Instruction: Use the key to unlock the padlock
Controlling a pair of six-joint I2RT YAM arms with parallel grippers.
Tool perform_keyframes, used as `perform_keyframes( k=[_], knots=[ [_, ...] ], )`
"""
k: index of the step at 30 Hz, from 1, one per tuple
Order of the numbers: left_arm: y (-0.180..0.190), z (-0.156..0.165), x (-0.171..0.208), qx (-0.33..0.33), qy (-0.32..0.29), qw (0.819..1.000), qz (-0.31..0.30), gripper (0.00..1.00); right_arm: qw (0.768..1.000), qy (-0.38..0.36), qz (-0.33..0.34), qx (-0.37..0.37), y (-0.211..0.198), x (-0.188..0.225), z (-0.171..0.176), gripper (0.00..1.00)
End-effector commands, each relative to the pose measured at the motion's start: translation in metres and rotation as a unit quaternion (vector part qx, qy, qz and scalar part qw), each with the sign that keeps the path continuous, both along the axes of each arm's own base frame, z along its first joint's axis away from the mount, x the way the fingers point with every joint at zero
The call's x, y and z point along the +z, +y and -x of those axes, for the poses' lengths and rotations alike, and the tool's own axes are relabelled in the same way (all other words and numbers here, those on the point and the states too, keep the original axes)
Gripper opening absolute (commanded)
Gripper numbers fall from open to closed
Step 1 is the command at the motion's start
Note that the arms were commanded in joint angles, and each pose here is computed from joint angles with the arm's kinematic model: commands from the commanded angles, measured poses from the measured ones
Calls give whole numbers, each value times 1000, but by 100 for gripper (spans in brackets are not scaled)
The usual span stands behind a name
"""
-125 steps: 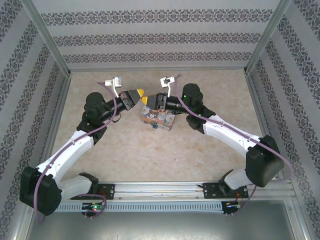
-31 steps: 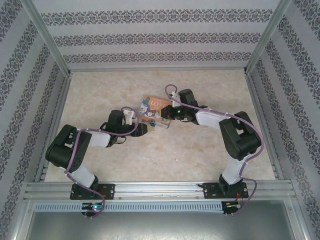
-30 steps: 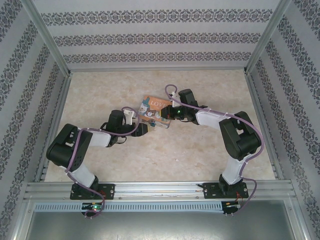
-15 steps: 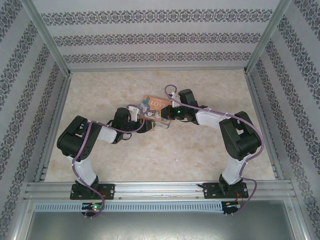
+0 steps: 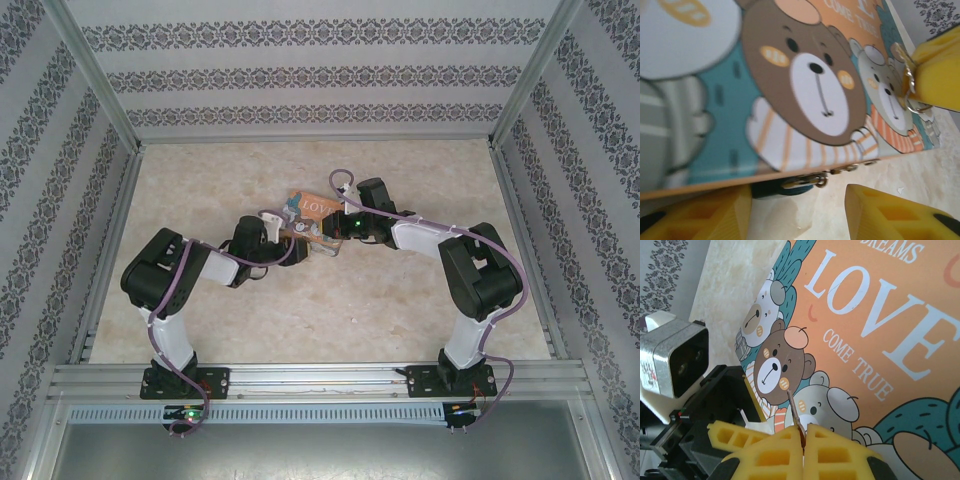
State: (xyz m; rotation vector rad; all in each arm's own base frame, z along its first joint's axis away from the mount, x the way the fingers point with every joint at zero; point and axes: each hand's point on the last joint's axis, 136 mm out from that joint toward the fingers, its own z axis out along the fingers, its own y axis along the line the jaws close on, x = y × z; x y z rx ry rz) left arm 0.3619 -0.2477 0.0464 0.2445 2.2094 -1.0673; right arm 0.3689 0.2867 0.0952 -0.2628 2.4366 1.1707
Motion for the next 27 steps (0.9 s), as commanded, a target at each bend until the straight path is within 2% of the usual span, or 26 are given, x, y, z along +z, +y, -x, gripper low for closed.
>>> perform_keyframes(
  k=[1, 13, 27],
  knots=[
    [-13, 0, 7, -10, -17, 1000, 12, 51, 997, 60, 48, -3, -13, -40, 17, 0],
    [-20, 0, 7, -1, -11, 1000, 16, 51, 997, 61, 49, -3, -14, -41, 20, 0],
    [-18, -9, -8, 54, 14, 998, -15, 49, 997, 62, 50, -3, -13, -42, 21, 0]
  ],
)
